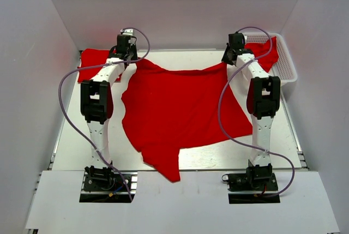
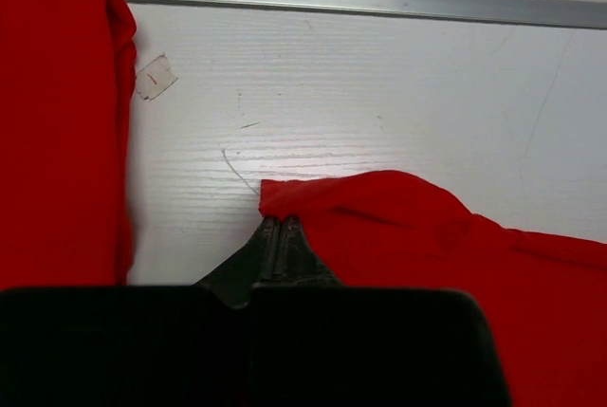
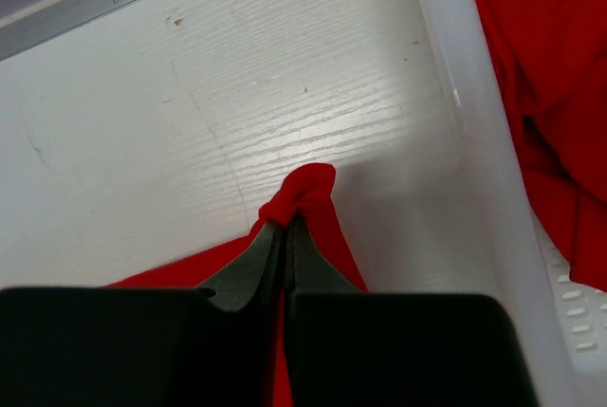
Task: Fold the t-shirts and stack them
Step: Grap the side of the flattened tshirt furthest away from the robot with both arms, then fold the flattened tshirt in 1/3 of the way
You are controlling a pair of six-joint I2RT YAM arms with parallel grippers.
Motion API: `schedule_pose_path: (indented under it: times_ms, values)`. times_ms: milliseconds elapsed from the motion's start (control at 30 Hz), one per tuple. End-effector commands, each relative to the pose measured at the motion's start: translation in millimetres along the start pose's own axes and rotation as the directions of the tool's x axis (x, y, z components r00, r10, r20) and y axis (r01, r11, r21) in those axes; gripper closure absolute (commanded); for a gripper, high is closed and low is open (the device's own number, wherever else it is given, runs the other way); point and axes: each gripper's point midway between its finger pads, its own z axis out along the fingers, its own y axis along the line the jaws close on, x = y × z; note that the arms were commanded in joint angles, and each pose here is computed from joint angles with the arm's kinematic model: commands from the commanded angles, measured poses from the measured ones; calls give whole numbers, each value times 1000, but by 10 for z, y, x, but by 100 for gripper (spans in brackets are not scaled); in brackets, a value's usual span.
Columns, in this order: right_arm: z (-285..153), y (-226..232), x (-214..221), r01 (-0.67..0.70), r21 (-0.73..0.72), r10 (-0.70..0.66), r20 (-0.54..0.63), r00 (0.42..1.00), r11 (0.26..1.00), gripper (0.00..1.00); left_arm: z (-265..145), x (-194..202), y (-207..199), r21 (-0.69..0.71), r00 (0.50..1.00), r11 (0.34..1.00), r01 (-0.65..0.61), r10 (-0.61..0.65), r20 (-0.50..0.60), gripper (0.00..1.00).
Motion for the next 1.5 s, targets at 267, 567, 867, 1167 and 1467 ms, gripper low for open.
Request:
schedule_pose_path:
  times_ms: [267, 567, 867, 1167, 1467]
  values:
    - [-137, 75, -295, 12, -66, -9, 42, 999, 998, 100, -592, -203, -8, 21, 997, 997, 79, -79, 16, 100]
    - [-350, 48, -296, 57, -76, -54, 31, 998, 996, 100, -1546, 114, -122, 71, 979, 977, 202, -202, -5, 100]
    - [-582, -106, -148, 104, -35, -106, -51, 993, 994, 100, -2274, 632, -202, 138, 962, 953, 270, -259, -91, 100]
    - [-863, -278, 45, 101, 11, -99, -121, 988, 995, 100, -2707, 1220, -172, 136, 945, 949, 283, -253, -206, 100]
    - [-1007, -422, 268, 116, 57, -102, -198, 975, 992, 100, -3021, 1550, -250, 185, 918, 923, 338, -279, -281, 100]
